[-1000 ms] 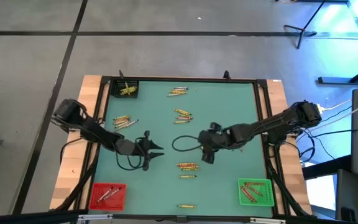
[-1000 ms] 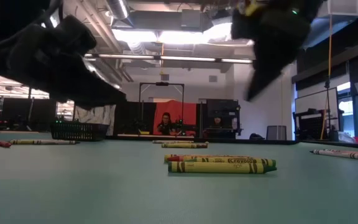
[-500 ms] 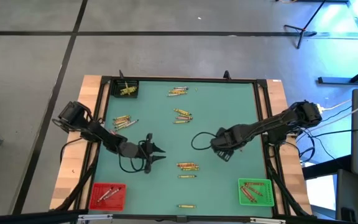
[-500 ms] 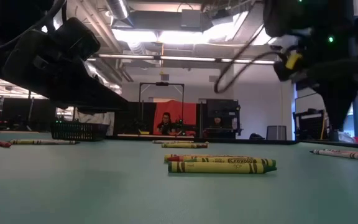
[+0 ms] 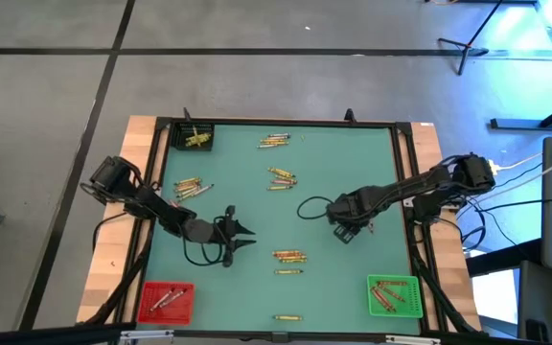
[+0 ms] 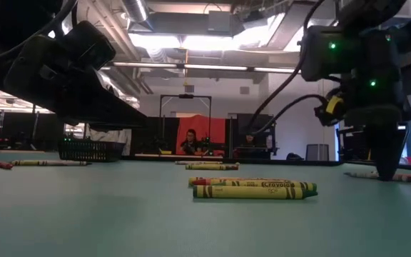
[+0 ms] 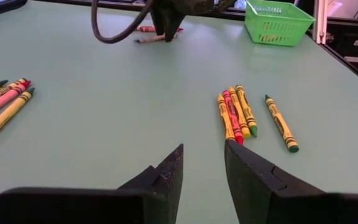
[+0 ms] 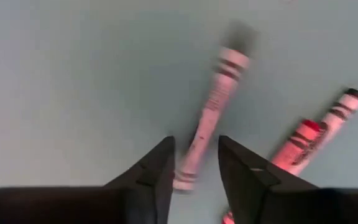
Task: Sort crayons
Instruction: Put the black crayon into the red bin
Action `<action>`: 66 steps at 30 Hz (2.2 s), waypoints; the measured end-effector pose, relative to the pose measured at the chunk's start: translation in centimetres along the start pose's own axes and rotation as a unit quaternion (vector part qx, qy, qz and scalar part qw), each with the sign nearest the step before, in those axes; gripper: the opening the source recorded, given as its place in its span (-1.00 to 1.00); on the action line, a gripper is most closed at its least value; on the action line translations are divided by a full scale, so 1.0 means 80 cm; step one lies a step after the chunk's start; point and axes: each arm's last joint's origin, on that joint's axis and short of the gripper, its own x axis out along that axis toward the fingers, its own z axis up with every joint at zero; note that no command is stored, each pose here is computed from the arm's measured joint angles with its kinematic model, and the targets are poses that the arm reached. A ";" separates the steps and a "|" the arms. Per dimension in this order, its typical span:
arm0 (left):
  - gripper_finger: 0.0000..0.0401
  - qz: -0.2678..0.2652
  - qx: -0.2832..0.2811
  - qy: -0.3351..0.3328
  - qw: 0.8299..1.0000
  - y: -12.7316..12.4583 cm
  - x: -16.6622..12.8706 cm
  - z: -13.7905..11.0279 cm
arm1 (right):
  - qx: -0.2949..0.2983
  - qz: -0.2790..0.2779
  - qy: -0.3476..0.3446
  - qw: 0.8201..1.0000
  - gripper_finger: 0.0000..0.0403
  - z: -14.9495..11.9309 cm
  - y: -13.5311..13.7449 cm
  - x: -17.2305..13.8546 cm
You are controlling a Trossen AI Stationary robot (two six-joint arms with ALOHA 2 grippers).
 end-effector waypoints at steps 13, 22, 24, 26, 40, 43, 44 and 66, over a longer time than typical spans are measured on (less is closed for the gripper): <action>-0.49 0.000 0.000 0.000 1.000 0.000 0.000 0.000 | -0.063 0.002 -0.012 0.998 -0.95 -0.001 -0.002 0.006; -0.49 0.000 0.001 -0.001 1.000 0.000 0.000 0.000 | -0.139 0.009 -0.029 0.990 -0.95 -0.001 -0.001 0.001; -0.49 0.004 -0.001 -0.004 1.000 0.001 0.000 0.001 | -0.153 0.015 -0.055 0.987 -0.97 0.001 0.000 -0.003; -0.49 0.010 -0.005 -0.007 1.000 0.003 0.001 0.002 | -0.164 0.028 -0.097 0.981 -0.95 0.004 0.008 -0.009; -0.17 0.015 -0.034 -0.027 0.999 0.000 0.032 0.037 | -0.302 0.143 -0.330 0.883 -0.98 0.004 0.075 -0.038; -0.17 0.015 -0.016 -0.027 0.999 -0.006 0.041 0.047 | -0.316 0.164 -0.387 0.850 -0.97 0.010 0.088 -0.047; -0.17 0.015 -0.007 -0.027 0.999 -0.008 0.043 0.051 | -0.320 0.168 -0.405 0.840 -0.97 0.013 0.093 -0.047; -0.32 0.020 0.033 -0.081 0.996 -0.021 0.063 0.096 | -0.356 0.194 -0.563 0.720 -0.96 0.041 0.138 -0.032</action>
